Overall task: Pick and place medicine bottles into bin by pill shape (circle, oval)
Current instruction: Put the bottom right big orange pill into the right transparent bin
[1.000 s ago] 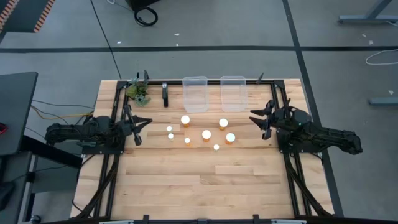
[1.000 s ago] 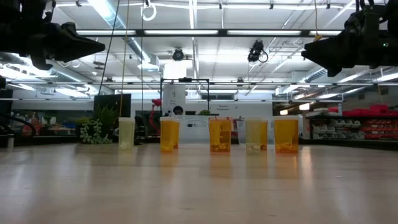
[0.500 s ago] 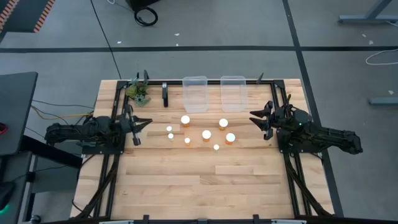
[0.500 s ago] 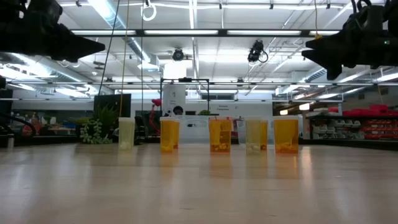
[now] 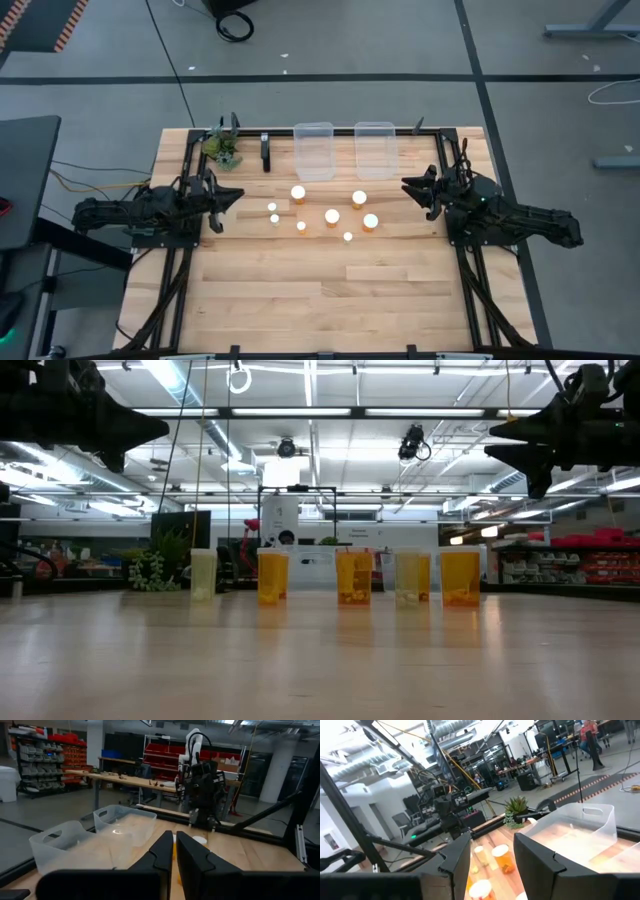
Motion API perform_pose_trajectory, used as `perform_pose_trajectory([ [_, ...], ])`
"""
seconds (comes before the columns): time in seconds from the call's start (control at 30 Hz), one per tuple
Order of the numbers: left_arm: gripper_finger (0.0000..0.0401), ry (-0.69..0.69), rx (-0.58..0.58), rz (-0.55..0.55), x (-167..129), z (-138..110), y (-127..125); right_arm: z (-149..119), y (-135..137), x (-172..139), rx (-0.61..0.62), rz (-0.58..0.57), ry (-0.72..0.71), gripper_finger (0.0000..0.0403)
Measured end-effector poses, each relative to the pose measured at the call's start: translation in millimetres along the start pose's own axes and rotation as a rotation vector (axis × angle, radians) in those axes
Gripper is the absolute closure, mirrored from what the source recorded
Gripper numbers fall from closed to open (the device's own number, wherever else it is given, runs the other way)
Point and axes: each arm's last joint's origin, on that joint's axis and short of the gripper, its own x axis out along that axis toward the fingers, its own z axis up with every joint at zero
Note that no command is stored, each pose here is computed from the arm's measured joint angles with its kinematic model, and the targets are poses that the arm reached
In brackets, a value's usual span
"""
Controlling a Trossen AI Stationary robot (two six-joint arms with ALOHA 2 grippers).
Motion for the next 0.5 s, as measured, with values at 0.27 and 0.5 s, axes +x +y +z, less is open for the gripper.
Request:
perform_pose_trajectory([
  [0.27,0.0376,0.001,0.001,0.0,0.0,-0.1,0.0,-3.3,-1.6,2.7,0.067,-0.021,0.037,0.0246],
  [0.5,0.0367,0.001,0.002,0.0,0.0,-0.1,0.0,-10.1,-4.9,7.3,0.075,-0.067,0.103,0.0246],
])
